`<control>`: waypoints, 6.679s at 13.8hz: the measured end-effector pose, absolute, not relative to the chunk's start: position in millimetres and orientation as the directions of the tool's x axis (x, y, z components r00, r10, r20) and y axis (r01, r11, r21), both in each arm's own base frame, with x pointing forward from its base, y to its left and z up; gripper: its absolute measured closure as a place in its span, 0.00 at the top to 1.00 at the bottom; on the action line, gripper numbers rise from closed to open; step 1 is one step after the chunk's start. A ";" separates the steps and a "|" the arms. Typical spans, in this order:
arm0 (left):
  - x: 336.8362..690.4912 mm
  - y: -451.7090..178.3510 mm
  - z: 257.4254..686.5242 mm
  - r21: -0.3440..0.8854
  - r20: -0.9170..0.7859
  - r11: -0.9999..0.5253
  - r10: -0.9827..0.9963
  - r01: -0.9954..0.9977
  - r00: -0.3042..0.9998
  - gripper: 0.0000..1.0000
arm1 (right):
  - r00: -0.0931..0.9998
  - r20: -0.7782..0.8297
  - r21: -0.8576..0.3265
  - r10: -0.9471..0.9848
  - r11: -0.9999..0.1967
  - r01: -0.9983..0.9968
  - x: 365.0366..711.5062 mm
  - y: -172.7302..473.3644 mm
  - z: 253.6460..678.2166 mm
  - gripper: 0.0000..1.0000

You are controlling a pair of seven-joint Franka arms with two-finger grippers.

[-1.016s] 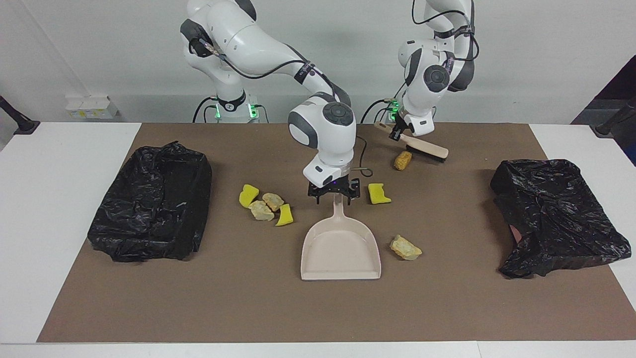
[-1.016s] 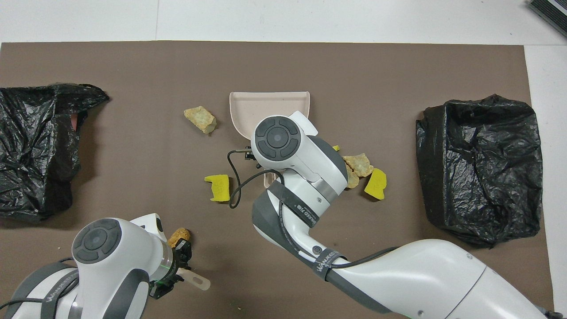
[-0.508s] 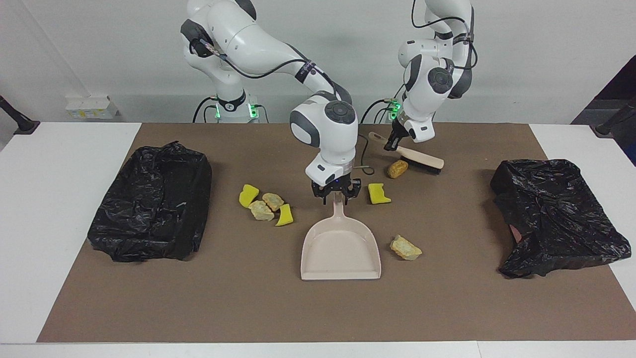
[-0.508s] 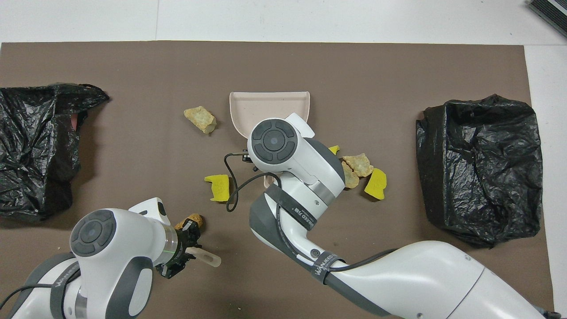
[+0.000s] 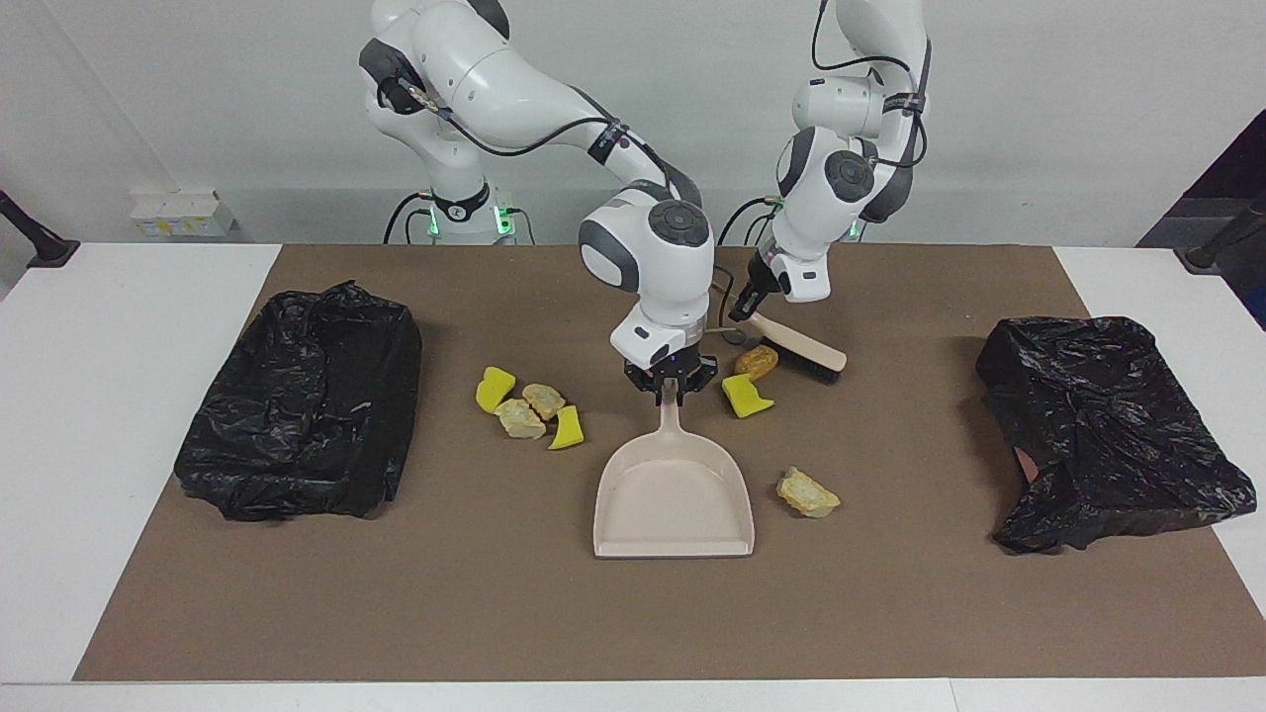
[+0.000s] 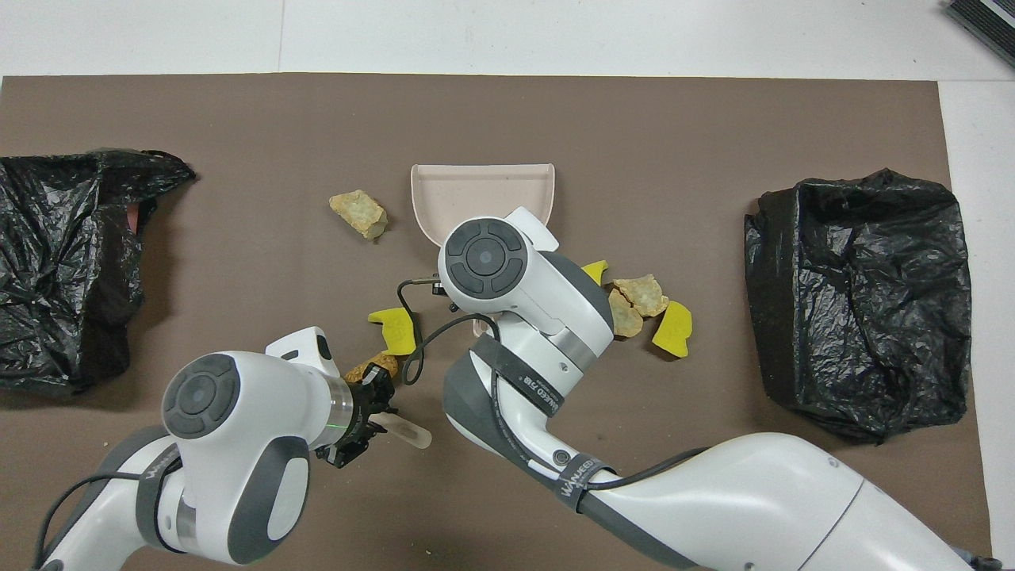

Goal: Sweep and dump trash in bin

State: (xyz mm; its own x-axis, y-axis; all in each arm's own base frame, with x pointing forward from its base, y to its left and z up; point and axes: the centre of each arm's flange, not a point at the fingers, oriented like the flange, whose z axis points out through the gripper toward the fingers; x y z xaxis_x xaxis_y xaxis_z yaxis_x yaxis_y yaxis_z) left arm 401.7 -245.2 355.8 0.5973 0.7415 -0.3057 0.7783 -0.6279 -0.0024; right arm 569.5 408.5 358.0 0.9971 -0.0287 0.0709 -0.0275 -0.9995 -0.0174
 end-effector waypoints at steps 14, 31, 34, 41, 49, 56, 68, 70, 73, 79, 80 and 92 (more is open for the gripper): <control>415.4 -192.6 374.0 -0.127 -0.291 -0.953 0.301 0.275 0.908 0.26 | 0.607 -0.175 0.054 0.775 -0.608 0.792 493.7 333.4 448.3 0.31; 428.1 -190.2 343.5 0.036 -0.222 -0.997 -0.079 -0.073 0.972 0.26 | 0.359 -0.058 -0.042 0.932 -0.361 0.932 464.0 301.9 384.7 0.31; 427.6 -220.8 338.0 0.097 -0.177 -0.988 -0.136 -0.121 0.975 0.26 | 0.399 -0.047 -0.037 0.916 -0.400 0.916 462.6 307.8 379.8 0.31; 397.0 -317.0 372.4 0.147 -0.134 -0.938 -0.333 -0.313 0.933 0.26 | 0.406 -0.049 -0.041 0.913 -0.408 0.912 460.9 311.1 375.1 0.31; 424.8 -252.1 387.6 0.076 -0.328 -0.995 -0.087 -0.065 0.941 0.26 | 0.385 -0.045 -0.041 0.922 -0.387 0.921 461.9 311.1 373.9 0.31; 400.7 -229.9 368.6 -0.059 -0.297 -0.953 0.300 0.296 0.906 0.26 | 0.353 -0.045 -0.047 0.935 -0.355 0.934 462.5 310.8 370.6 0.31; 387.6 -300.6 364.2 0.122 -0.140 -0.945 0.287 0.304 0.948 0.26 | 0.353 -0.046 -0.049 0.935 -0.355 0.934 462.3 310.7 369.7 0.31; 395.0 -314.0 372.2 0.145 -0.140 -0.954 0.244 0.264 0.960 0.26 | 0.353 -0.046 -0.049 0.935 -0.355 0.934 462.3 310.7 369.7 0.31; 406.2 -314.3 396.7 0.129 -0.208 -0.981 0.114 0.143 0.971 0.26 | 0.353 -0.046 -0.049 0.935 -0.355 0.934 462.3 310.7 369.7 0.31; 456.0 -253.2 453.9 0.188 -0.232 -0.981 -0.091 -0.047 0.969 0.26 | 0.379 -0.049 -0.048 0.924 -0.381 0.923 461.5 311.6 369.2 0.31; 463.4 -240.7 452.1 0.185 -0.214 -0.978 -0.132 -0.093 0.968 0.26 | 0.391 -0.049 -0.048 0.919 -0.393 0.918 460.9 312.5 369.3 0.31; 624.7 -98.7 381.1 -0.124 -0.104 -0.810 -0.564 -0.574 0.819 0.26 | 0.512 0.013 -0.047 0.859 -0.511 0.858 474.9 332.4 359.9 0.31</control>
State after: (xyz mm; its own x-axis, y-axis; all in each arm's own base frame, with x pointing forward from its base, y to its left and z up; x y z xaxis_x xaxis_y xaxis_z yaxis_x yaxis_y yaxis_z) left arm 624.7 -98.7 381.1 0.8189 -0.5643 -0.1043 -0.5737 -0.8096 -0.1242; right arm 474.9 332.4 359.9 0.5119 0.8590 0.0132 0.8584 -0.5108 -0.0465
